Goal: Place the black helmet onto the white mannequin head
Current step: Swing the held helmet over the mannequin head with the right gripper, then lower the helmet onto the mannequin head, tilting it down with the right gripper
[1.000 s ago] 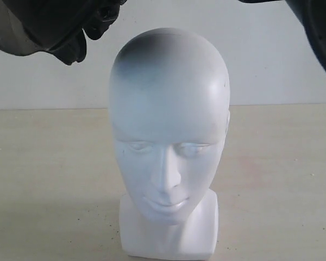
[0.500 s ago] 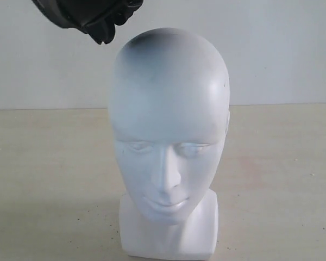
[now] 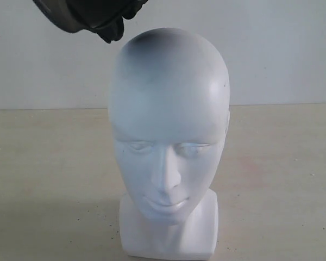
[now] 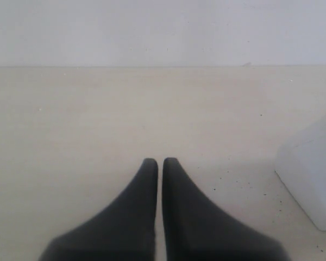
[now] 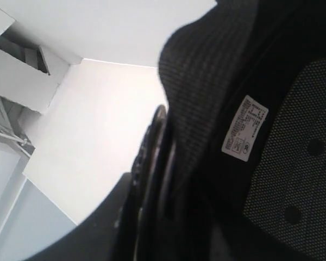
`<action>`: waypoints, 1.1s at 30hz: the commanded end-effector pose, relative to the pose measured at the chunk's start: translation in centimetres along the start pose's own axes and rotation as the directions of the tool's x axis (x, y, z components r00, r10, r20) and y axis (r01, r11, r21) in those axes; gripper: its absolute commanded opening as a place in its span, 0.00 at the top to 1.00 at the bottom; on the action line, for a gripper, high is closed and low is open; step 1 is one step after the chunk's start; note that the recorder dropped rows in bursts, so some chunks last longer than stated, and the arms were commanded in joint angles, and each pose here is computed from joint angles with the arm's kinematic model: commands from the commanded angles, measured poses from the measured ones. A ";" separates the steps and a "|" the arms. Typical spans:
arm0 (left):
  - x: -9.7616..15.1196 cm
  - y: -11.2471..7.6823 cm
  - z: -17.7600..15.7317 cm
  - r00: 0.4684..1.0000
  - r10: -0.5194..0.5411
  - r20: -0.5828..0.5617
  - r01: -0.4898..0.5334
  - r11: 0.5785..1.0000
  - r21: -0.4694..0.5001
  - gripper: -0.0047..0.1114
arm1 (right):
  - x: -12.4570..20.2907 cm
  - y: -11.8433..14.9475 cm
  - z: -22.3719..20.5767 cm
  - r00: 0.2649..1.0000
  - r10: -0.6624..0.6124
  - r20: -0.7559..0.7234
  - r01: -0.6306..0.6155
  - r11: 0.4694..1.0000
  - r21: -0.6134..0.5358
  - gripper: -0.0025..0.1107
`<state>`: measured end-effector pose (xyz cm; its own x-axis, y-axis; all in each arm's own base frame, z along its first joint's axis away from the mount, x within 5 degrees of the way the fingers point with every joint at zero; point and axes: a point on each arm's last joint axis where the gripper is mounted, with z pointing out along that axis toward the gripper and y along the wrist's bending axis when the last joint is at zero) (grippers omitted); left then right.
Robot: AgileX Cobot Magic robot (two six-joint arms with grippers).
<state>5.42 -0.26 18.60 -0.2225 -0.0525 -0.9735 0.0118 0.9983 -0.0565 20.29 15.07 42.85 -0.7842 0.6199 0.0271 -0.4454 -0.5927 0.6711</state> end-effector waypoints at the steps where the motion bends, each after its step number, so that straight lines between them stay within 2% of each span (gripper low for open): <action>1: 0.1 0.0 0.0 1.000 0.003 -0.002 -0.003 1.000 0.004 0.92 | 0.1 1.0 -1.2 1.000 0.026 0.007 -0.025 0.996 -0.084 0.98; 6: 0.1 0.0 0.0 1.000 0.003 -0.002 -0.003 1.000 0.004 0.92 | -0.1 0.0 -2.9 0.998 0.028 0.053 -0.026 0.999 -0.036 0.98; 13: 0.1 0.0 0.0 1.000 0.003 -0.002 -0.003 1.000 0.004 0.92 | -0.3 -0.2 -3.1 0.997 0.013 0.077 -0.010 0.999 -0.034 0.98; 19: 0.1 0.0 0.0 1.000 0.003 -0.002 -0.003 1.000 0.004 0.92 | -0.4 -1.9 -5.2 0.995 -0.004 0.102 -0.001 0.999 0.054 0.98; 33: 0.1 0.0 0.0 1.000 0.003 -0.002 -0.003 1.000 0.004 0.92 | -0.6 -2.0 -5.2 0.990 -0.088 0.112 0.082 0.995 0.061 0.98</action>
<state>5.42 -0.26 18.60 -0.2225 -0.0525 -0.9735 0.0118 0.9983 -0.0565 19.41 13.58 37.59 -0.7228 0.6857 0.0860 -0.4360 -0.5490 0.7131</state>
